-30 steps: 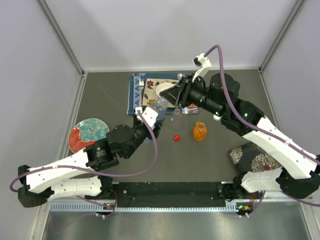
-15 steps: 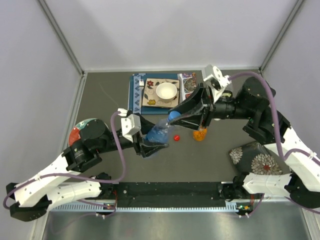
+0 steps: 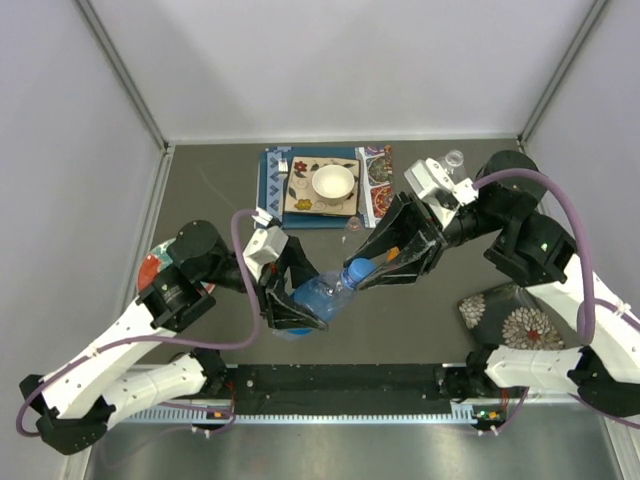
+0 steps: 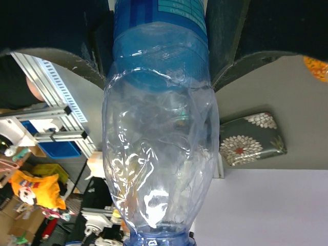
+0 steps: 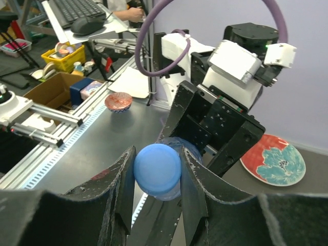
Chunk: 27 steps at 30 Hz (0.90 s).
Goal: Unscrew the bottle caps
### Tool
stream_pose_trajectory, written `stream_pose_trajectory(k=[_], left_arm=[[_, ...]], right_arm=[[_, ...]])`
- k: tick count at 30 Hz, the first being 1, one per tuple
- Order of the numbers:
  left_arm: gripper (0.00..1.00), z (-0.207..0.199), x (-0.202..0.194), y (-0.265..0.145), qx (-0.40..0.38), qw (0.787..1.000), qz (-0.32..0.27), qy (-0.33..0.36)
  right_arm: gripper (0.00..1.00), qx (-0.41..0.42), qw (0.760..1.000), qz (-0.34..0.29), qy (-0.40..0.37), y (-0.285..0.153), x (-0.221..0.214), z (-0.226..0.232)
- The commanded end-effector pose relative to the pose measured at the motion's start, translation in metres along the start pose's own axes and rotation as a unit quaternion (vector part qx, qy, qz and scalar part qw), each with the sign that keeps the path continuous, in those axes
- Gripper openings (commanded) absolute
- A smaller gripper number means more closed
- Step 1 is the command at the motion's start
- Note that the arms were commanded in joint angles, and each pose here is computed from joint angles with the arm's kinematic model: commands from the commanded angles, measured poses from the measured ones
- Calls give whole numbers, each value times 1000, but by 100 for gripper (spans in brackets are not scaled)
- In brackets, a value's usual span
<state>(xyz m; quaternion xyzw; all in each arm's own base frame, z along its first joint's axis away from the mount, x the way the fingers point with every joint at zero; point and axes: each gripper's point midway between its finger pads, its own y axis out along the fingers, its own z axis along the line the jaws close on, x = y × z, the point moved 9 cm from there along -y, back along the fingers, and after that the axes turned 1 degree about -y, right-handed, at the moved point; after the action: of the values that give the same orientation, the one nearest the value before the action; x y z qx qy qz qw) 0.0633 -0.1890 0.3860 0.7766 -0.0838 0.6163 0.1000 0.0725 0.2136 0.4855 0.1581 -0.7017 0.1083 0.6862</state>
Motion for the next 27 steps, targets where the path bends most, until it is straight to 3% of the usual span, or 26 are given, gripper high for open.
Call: stream_pose_trajectory(k=[1,5,8,10,12,17,21,24,25,27], left_arm=[[45,-4,16,-1,-33,999,-26,31],[45,0,15,-1,-30,999,-26,31],[44,6,13,-2,4,999,-25,39],[43,9,7,-5,32,999,-14,32],[43,13,1,-7,47,998,-6,32],[43,17,-7,-13,93,995,-7,37],[44,23,-6,-27,204,976,-43,67],[45,21,3,-47,305,941,-99,106],[46,20,9,-59,359,917,-128,114],[47,19,11,-70,406,893,-149,121]], right_arm=[[0,112,994,1,-21,-14,9,35],[0,103,994,-1,-30,-17,10,35],[0,33,998,-16,-56,-21,18,33],[0,-60,994,-43,-79,-28,31,32],[0,-156,980,-75,-98,-36,40,23],[0,-290,943,-124,-106,-57,44,23],[0,-420,902,-89,-40,-66,4,-7],[0,-479,876,-32,30,-66,-56,-29],[0,-489,871,-20,43,-67,-70,-33],[0,-506,859,7,79,-63,-108,-41]])
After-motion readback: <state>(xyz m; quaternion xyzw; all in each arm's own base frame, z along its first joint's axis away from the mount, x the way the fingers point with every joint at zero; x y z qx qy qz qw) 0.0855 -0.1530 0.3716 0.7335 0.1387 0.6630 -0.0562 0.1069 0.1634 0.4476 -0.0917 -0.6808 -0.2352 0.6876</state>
